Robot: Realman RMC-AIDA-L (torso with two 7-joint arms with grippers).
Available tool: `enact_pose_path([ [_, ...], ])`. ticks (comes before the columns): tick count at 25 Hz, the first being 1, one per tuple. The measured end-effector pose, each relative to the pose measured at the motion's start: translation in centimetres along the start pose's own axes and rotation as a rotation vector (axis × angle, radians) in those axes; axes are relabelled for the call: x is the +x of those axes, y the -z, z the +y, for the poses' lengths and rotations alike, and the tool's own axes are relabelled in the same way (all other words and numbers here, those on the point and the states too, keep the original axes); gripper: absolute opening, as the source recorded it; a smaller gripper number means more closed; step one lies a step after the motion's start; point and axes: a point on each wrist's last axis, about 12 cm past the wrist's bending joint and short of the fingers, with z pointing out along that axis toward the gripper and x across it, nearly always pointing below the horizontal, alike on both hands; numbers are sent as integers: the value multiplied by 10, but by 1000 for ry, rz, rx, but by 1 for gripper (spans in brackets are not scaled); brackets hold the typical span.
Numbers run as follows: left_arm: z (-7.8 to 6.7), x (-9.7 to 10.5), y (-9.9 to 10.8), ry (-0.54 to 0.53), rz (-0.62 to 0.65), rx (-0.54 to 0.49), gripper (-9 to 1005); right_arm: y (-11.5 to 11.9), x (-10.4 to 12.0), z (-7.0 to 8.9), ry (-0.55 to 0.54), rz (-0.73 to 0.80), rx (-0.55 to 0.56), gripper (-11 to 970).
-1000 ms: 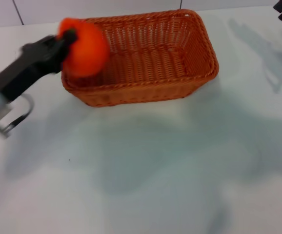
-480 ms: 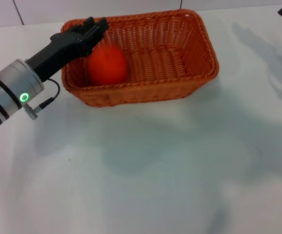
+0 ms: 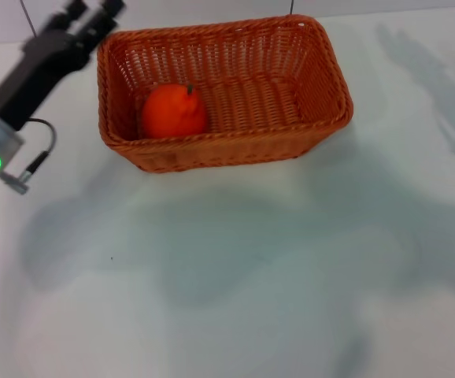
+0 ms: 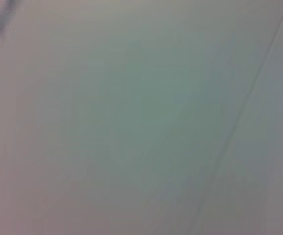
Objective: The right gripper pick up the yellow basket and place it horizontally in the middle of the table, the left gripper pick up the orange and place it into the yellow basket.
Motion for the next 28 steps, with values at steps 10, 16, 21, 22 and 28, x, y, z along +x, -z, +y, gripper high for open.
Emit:
enact_pose_path([
  [10, 4, -10, 58, -83, -286, -136, 926, 25, -1, -8, 374, 243, 62, 423],
  [16, 8, -10, 82, -82, -326, -202, 932, 37, -2, 0, 429, 351, -19, 421],
  [21, 7, -9, 86, -72, -345, -218, 932, 44, -2, 3, 434, 380, -49, 421],
  [22, 7, -9, 86, -71, -347, -220, 932, 45, -2, 4, 433, 382, -52, 420],
  [28, 7, -8, 86, -61, -355, -225, 933, 48, -2, 5, 433, 394, -58, 419],
])
